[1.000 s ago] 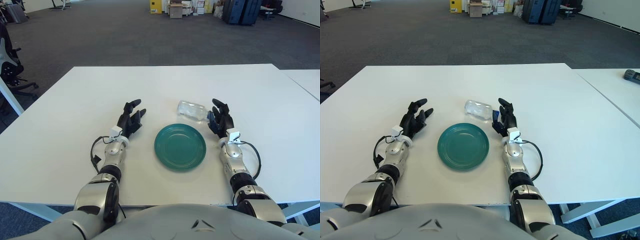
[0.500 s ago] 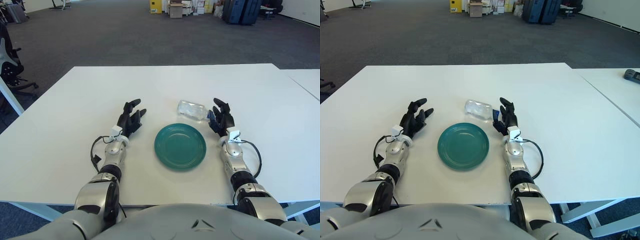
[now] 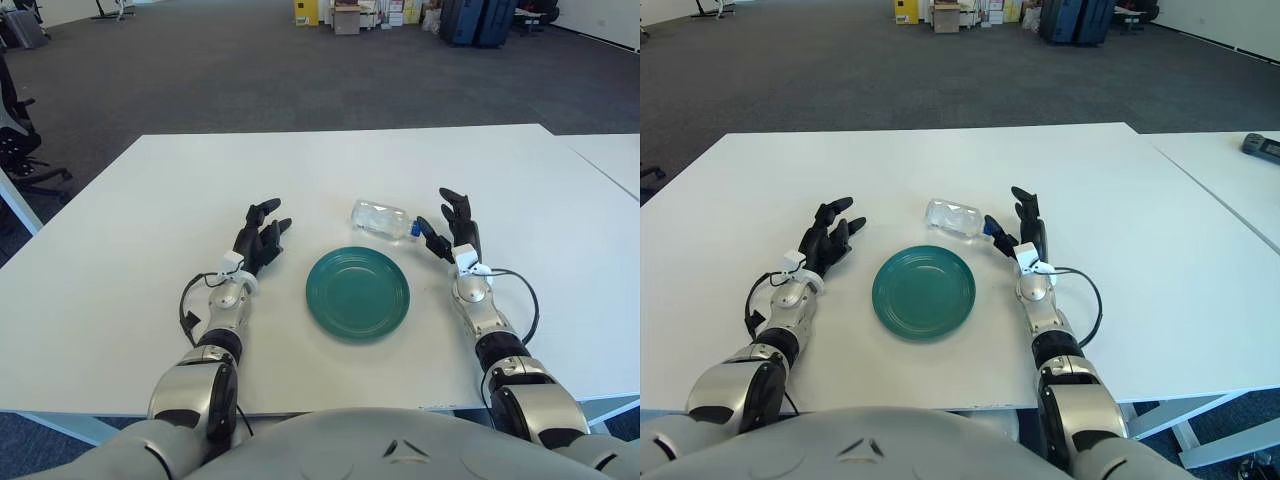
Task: Put the bottle into the plate.
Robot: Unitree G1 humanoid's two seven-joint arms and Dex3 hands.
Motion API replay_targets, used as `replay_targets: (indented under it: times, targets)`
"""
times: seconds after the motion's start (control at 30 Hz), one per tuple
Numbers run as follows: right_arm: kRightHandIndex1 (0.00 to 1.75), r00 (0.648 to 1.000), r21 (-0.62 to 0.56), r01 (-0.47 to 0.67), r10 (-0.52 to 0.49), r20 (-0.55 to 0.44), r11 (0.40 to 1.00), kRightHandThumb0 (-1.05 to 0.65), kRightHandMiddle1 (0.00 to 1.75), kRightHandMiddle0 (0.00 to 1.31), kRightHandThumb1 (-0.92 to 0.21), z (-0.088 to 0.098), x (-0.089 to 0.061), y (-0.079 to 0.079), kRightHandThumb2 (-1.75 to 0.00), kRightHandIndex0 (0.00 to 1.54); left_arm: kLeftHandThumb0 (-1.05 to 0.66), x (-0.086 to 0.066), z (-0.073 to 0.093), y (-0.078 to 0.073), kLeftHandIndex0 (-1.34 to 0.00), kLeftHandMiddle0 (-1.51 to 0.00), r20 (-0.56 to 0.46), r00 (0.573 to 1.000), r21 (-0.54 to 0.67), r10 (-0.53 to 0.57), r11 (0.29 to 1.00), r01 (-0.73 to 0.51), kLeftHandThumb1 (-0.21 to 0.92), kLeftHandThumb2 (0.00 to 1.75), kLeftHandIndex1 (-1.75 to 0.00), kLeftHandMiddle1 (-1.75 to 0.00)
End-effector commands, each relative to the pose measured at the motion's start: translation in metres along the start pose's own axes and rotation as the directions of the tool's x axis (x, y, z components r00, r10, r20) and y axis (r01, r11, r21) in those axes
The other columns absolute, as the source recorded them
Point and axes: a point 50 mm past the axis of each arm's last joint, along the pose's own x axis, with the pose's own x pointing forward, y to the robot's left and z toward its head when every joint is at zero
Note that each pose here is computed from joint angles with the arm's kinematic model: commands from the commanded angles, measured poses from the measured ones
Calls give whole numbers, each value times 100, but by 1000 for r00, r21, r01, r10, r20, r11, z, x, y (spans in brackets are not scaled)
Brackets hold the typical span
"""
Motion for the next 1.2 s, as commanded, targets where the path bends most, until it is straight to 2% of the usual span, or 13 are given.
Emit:
replay_targets:
  times: [0.0, 0.33, 0.57, 0.9, 1.03, 1.1, 1.17]
  targets:
    - [7, 994, -114, -7, 19, 108, 993, -75, 73, 0, -92, 16, 13, 7, -35, 35, -78, -8, -14, -3, -4, -48, -74, 997, -30, 8, 999, -10, 92, 78, -101, -51]
    - [6, 975, -247, -18, 71, 211, 969, -75, 72, 0, -92, 28, 25, 16, -36, 36, -79, -8, -14, -3, -4, -47, -73, 997, -39, 3, 999, -6, 92, 78, -101, -53]
    - [3, 966, -329, -52, 131, 224, 943, -82, 66, 0, -92, 40, 39, 28, -46, 33, -79, -8, -14, -3, -4, -45, -73, 997, -43, 0, 999, -3, 92, 78, -101, -53]
    - [0, 940, -534, -120, 269, 211, 837, -90, 46, 0, -92, 56, 54, 48, -56, 24, -81, -8, -14, -4, -4, -43, -70, 998, -47, 1, 999, -5, 92, 78, -102, -53]
    - [0, 921, -609, -198, 358, 152, 768, -95, 38, 0, -92, 63, 59, 59, -57, 19, -82, -8, -14, -5, -4, -44, -66, 998, -46, 5, 999, -8, 92, 78, -102, -54]
    - [0, 918, -618, -211, 371, 141, 757, -97, 36, 0, -92, 63, 60, 59, -57, 18, -82, -8, -14, -6, -4, -44, -64, 998, -45, 5, 999, -8, 92, 78, -102, -54]
    - [0, 900, -641, -258, 421, 112, 723, -98, 35, 0, -92, 64, 60, 64, -56, 16, -82, -9, -14, -6, -5, -44, -58, 998, -45, 8, 999, -11, 92, 78, -102, -55]
